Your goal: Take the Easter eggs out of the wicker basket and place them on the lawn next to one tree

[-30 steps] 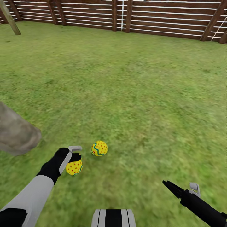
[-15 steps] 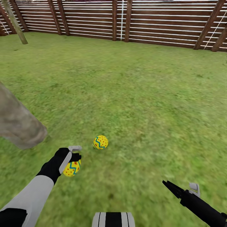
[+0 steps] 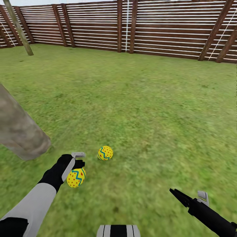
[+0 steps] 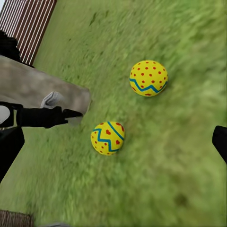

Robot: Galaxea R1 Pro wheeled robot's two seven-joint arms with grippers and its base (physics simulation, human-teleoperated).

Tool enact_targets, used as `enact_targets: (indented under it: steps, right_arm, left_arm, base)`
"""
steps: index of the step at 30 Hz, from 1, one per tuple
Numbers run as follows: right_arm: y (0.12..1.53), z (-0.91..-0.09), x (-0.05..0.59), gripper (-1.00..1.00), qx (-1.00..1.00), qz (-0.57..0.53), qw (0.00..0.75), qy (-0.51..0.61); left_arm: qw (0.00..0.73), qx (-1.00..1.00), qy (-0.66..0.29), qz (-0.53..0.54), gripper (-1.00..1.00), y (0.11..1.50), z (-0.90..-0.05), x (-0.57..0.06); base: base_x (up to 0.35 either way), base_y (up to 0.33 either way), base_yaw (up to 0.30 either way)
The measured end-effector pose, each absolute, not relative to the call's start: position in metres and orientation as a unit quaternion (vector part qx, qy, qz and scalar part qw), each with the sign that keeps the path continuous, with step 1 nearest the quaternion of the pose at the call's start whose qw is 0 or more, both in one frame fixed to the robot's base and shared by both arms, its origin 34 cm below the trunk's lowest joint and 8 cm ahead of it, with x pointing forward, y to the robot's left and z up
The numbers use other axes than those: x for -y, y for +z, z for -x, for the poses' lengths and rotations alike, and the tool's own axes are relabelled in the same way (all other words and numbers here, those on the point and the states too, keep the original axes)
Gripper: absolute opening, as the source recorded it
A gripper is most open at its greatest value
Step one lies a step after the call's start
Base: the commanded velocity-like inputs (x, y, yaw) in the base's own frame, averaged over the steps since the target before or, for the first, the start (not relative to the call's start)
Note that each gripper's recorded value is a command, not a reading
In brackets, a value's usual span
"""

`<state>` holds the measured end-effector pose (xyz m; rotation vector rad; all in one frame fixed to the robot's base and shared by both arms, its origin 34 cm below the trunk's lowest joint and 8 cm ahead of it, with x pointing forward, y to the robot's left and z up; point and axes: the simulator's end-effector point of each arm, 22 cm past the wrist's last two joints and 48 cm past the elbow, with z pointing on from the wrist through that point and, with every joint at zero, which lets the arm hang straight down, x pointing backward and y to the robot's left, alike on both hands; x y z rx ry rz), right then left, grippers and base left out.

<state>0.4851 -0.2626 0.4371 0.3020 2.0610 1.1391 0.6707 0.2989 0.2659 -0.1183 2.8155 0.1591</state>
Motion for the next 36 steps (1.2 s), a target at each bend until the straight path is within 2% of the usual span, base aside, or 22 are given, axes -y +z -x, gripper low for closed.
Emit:
enact_targets:
  steps: [7, 20, 36]
  right_arm:
    - [0.448, -0.487, 0.263, 1.00, -0.800, -0.114, 0.385, 0.445]
    - [0.470, -0.489, 0.264, 1.00, -0.791, -0.103, 0.406, 0.446]
    - [0.499, -0.490, 0.264, 1.00, -0.776, -0.090, 0.433, 0.450]
  left_arm:
    - [0.172, -0.983, 0.055, 0.042, 1.00, 0.283, -0.677, -0.299]
    - [0.199, -0.977, 0.058, 0.043, 1.00, 0.317, -0.688, -0.300]
    - [0.231, -0.970, 0.058, 0.042, 1.00, 0.358, -0.698, -0.298]
  base:
    - [-0.129, 0.000, 0.018]
    - [-0.321, 0.000, 0.239]
    - [-0.032, 0.000, 0.044]
